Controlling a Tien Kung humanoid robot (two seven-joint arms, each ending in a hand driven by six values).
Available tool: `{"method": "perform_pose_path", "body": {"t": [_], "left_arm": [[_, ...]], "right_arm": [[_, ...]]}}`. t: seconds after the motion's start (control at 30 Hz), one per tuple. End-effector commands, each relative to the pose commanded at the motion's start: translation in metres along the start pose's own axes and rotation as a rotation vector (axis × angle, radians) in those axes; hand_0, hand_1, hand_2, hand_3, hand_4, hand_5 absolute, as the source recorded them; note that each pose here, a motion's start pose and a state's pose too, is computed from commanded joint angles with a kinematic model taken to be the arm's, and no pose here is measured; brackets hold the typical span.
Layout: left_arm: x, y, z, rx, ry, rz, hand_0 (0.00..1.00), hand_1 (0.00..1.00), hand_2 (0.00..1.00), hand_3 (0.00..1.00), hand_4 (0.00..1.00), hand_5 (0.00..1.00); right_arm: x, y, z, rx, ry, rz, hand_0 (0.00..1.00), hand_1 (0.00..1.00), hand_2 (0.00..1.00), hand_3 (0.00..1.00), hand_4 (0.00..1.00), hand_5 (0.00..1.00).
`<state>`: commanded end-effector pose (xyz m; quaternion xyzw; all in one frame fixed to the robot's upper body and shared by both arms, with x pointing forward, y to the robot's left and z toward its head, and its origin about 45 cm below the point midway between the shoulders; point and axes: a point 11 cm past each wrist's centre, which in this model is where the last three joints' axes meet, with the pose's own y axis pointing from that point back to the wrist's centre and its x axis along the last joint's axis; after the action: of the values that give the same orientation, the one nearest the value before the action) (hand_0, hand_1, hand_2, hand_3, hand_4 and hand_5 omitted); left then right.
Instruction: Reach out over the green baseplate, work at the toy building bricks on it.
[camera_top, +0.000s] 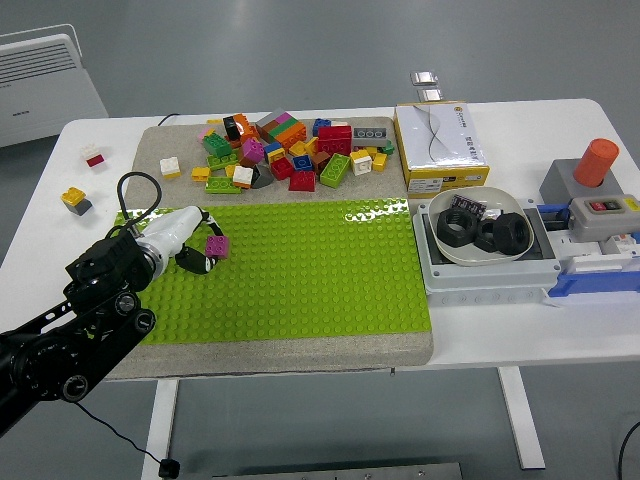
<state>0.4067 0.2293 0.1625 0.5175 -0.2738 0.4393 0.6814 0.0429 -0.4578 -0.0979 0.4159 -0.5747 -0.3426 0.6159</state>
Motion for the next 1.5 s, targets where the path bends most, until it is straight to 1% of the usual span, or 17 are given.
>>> {"method": "perform_pose_path", "body": {"t": [0.3,0.53,0.9,1.2,1.23,1.43,1.47,1.5], "left_arm": [[-0.0012,-0.0024,-0.0067,0.027,0.001,-0.015,0.990,0.962,0.923,0.507,0.626,0.002],[-0.0015,0.0003,-0.0098,0.043,-0.009,-0.037,0.990,0.961,0.923,0.508,0.626,0.002],[-0.0024,0.0014,-0.0075,0.045,-0.007,-0.052,0.990,0.961,0.923,0.508,0.626,0.002],[-0.0026,0.0011,-0.0043,0.038,-0.001,-0.053,0.990,0.961,0.923,0.508,0.630,0.002],[-0.0026,0.0010,-0.0041,0.038,0.001,-0.052,0.990,0.961,0.924,0.524,0.631,0.002],[-0.0029,0.0007,-0.0045,0.038,0.007,-0.053,0.990,0.961,0.924,0.524,0.631,0.002],[-0.0031,0.0007,-0.0044,0.038,0.009,-0.053,0.990,0.963,0.932,0.568,0.612,0.002],[-0.0031,0.0007,-0.0043,0.037,0.011,-0.053,0.990,0.963,0.932,0.568,0.612,0.002]], "right_arm": [[0.0001,0.0000,-0.0002,0.001,0.000,0.000,0.682,0.756,0.811,0.786,0.764,0.931],[0.0009,-0.0001,0.0002,0.000,-0.002,0.001,0.682,0.756,0.811,0.786,0.765,0.933],[0.0012,-0.0001,0.0005,0.000,-0.002,0.002,0.682,0.756,0.811,0.786,0.766,0.933],[0.0013,-0.0001,0.0000,0.001,-0.002,0.002,0.682,0.756,0.811,0.786,0.766,0.933],[0.0012,-0.0001,0.0000,0.001,-0.002,0.002,0.681,0.756,0.811,0.785,0.765,0.932],[0.0011,0.0000,0.0000,0.001,-0.002,0.002,0.681,0.756,0.811,0.785,0.765,0.932],[0.0011,0.0000,0.0001,0.000,-0.002,0.002,0.682,0.756,0.811,0.785,0.766,0.934],[0.0011,-0.0001,0.0002,0.000,-0.001,0.002,0.682,0.756,0.811,0.785,0.766,0.934]]}}
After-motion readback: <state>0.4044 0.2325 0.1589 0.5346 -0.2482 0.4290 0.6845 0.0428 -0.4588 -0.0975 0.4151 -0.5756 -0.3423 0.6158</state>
